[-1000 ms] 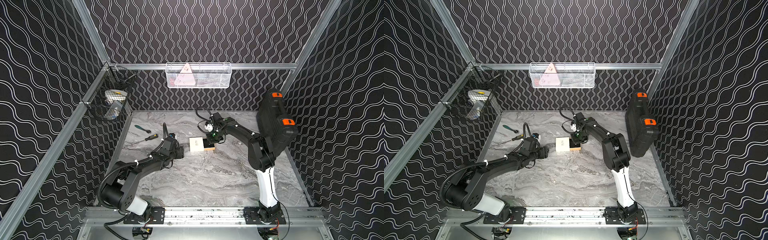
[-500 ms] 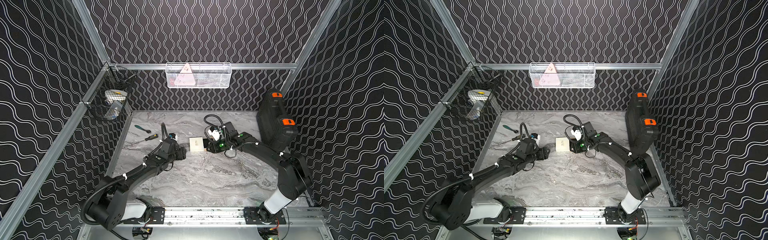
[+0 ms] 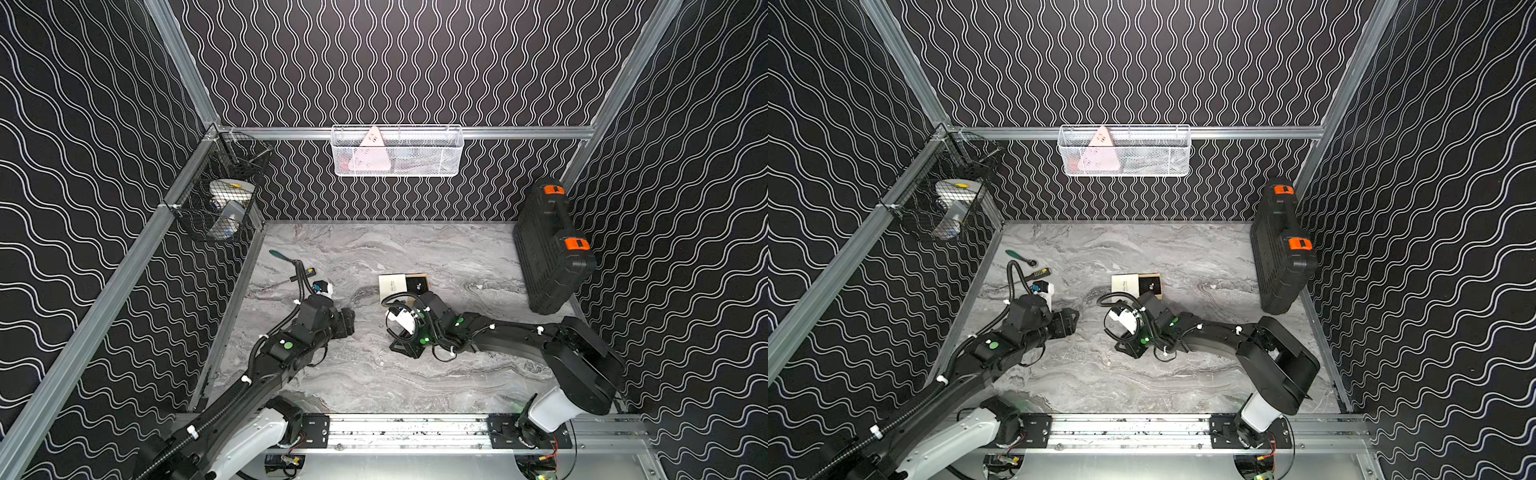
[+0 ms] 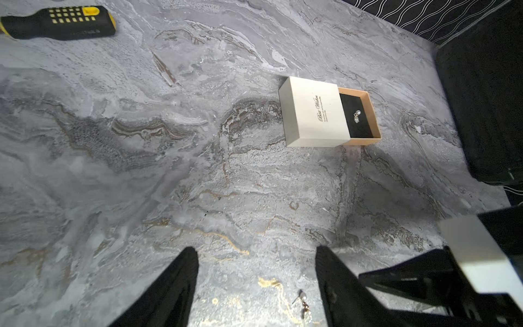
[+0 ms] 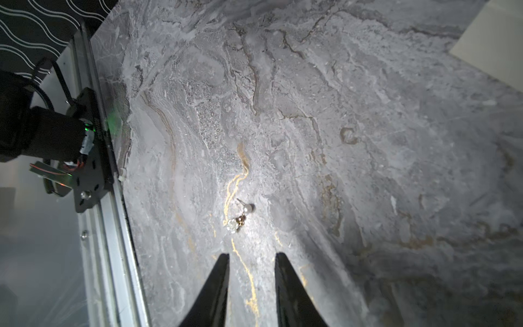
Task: Place the earrings into the drawer-style jewelry box
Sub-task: Insert the earring into the inner lining, then pick up the earring from the center of the board.
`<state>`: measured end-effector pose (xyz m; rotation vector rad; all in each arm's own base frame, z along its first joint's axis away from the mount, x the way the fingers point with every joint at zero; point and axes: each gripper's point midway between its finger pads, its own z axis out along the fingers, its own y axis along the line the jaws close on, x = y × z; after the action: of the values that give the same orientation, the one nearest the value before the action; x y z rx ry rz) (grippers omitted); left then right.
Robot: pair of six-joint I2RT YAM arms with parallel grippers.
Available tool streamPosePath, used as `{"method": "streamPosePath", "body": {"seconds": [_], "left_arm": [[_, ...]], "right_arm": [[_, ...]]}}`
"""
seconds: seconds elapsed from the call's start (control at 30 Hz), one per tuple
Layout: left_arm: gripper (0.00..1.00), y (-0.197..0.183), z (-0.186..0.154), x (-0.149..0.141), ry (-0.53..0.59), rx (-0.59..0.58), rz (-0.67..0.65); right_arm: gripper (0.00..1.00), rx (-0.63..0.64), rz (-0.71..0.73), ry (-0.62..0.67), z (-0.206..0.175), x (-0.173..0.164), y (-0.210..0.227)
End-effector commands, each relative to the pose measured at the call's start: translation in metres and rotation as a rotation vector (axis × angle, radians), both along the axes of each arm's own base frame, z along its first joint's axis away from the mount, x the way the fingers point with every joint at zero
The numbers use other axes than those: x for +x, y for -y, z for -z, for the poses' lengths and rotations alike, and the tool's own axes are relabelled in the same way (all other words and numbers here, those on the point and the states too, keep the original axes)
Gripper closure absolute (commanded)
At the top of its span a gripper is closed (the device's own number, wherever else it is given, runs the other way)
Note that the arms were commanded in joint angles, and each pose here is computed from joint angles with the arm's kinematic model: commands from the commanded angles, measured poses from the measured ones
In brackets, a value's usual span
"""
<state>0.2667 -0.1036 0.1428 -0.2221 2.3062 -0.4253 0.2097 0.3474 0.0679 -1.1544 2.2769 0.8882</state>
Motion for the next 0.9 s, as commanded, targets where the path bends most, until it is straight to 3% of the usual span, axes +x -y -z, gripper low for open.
{"method": "streamPosePath", "body": {"seconds": [0.0,0.33,0.63,0.87], "left_arm": [[0.29,-0.008,0.004,-0.008,-0.019,0.028,-0.015],[0.29,-0.002,-0.001,-0.016,0.013,-0.019,0.023],[0.29,0.004,-0.005,-0.015,0.027,-0.044,0.049],[0.29,0.005,-0.007,-0.015,0.036,-0.048,0.056]], "right_arm": [[0.71,0.042,-0.136,0.167,-0.006,0.007,-0.015],[0.72,-0.021,-0.295,0.199,0.021,0.006,-0.029],[0.7,-0.1,-0.292,0.215,0.04,-0.016,-0.038],[0.65,-0.179,-0.232,0.27,0.053,-0.009,-0.03]]}}
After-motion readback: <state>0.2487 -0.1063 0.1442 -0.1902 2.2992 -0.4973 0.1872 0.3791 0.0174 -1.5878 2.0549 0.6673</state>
